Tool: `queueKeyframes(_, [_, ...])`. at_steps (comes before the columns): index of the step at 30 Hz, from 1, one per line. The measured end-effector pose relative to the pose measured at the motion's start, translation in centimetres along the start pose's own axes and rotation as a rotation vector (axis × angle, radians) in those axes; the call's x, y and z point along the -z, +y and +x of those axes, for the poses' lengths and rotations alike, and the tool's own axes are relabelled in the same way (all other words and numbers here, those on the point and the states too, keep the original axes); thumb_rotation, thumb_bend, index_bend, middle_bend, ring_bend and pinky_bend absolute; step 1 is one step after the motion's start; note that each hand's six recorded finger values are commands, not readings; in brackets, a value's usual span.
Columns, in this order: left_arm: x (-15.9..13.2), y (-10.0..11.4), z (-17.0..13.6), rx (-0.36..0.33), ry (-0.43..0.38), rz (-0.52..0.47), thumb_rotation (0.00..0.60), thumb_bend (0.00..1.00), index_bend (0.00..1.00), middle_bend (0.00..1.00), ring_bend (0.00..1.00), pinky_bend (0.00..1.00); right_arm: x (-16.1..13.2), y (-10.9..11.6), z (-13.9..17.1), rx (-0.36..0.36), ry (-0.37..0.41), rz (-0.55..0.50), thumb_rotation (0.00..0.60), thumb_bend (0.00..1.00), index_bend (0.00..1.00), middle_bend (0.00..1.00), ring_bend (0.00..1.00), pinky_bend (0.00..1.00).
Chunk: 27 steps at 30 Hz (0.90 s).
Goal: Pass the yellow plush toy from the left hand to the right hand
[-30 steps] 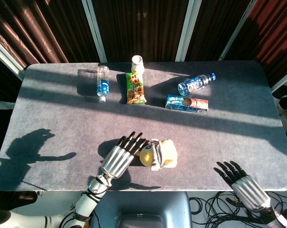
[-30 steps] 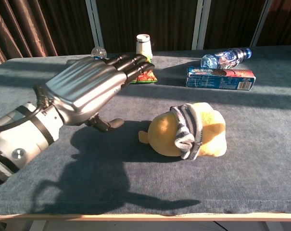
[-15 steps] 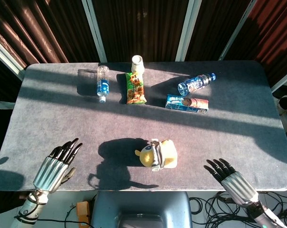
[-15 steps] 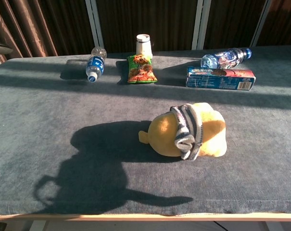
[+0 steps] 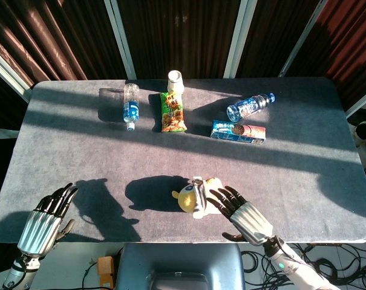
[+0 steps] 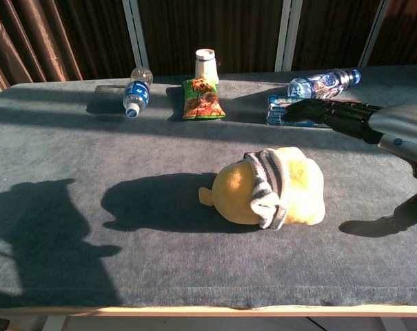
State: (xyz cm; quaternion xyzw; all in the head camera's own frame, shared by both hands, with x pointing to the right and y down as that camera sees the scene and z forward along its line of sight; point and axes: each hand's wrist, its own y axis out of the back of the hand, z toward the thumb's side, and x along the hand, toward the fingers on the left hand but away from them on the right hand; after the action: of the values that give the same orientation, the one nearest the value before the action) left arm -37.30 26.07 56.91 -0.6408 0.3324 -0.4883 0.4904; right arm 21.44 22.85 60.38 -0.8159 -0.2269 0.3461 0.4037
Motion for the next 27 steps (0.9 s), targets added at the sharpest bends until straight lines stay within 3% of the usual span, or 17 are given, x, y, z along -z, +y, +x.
queueKeyframes(13, [1.1,0.0,-0.2,0.037,0.038,-0.042,0.600,0.27,0.00,0.07,0.18,0.35,0.3,-3.3,-6.7,-0.150,-0.181,0.087,0.600,0.08,0.00,0.00,0.00,0.07])
queueKeyframes(18, [1.1,0.0,-0.2,0.039,0.040,-0.042,0.600,0.27,0.00,0.08,0.18,0.35,0.8,-4.2,-7.7,-0.207,-0.237,0.077,0.600,0.08,0.00,0.00,0.01,0.16])
queueKeyframes(20, [1.0,0.0,-0.3,0.039,0.036,-0.036,0.600,0.27,0.00,0.08,0.18,0.35,1.0,-4.5,-8.2,-0.220,-0.252,0.071,0.600,0.08,0.01,0.05,0.07,0.22])
queueKeyframes(23, [0.9,-0.1,-0.3,0.043,0.033,-0.030,0.600,0.27,0.00,0.08,0.18,0.35,1.4,-4.9,-8.7,-0.219,-0.269,0.054,0.600,0.08,0.12,0.18,0.21,0.35])
queueKeyframes(27, [0.9,-0.2,-0.3,0.051,0.034,-0.028,0.600,0.27,0.00,0.08,0.19,0.35,2.2,-5.3,-9.4,-0.186,-0.283,0.028,0.600,0.09,0.35,0.35,0.43,0.57])
